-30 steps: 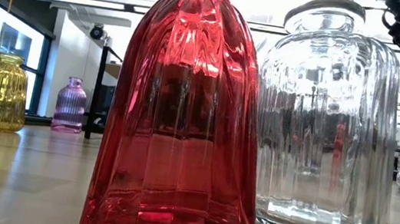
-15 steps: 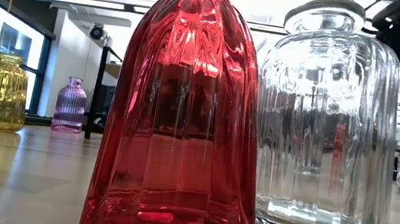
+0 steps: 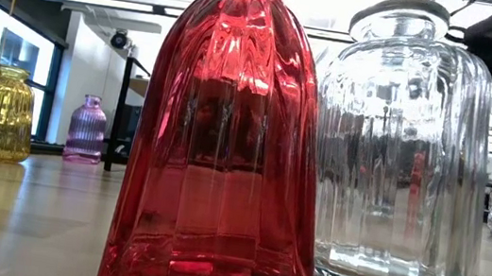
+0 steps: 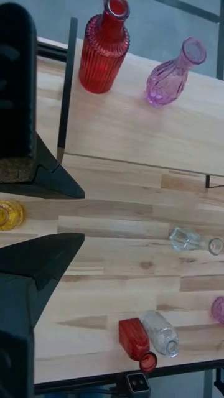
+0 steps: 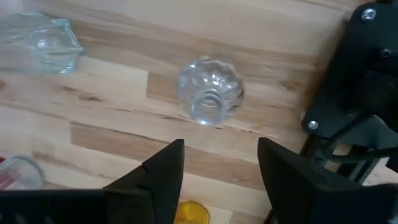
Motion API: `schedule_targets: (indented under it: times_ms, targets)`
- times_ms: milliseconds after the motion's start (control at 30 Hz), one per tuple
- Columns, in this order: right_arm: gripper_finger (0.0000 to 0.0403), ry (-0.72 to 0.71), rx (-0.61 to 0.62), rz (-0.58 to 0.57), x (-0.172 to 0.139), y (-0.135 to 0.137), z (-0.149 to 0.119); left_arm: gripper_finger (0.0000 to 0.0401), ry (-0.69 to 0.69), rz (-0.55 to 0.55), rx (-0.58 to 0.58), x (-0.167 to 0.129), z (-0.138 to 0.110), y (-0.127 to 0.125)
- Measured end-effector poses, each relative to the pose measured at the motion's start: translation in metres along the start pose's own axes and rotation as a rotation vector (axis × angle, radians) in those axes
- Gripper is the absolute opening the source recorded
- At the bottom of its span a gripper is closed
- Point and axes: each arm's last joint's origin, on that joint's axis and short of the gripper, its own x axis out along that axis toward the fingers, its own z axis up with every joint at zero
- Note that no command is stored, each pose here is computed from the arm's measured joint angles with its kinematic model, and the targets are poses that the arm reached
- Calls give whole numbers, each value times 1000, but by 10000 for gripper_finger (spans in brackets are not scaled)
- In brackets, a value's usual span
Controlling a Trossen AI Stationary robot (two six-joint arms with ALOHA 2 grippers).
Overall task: Sort vases onto shelf
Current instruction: Put the top right transparent vase on the shelf
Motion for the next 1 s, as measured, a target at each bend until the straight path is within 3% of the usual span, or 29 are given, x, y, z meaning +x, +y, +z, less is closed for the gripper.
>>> schedule_targets:
  times_ms: [367,633,767,1000]
  targets:
    - [185,-4,-25,-99,15,14,2,90,0,0,0,0,0,0]
    - [185,-58,-57,-139,22,12,-12,90,0,0,0,0,0,0]
    - [185,-57,-36,-85,22,-5,-18,90,0,0,0,0,0,0]
    - [185,-92,38,165,21,-31,-19,90,0,0,-1,0,0,0]
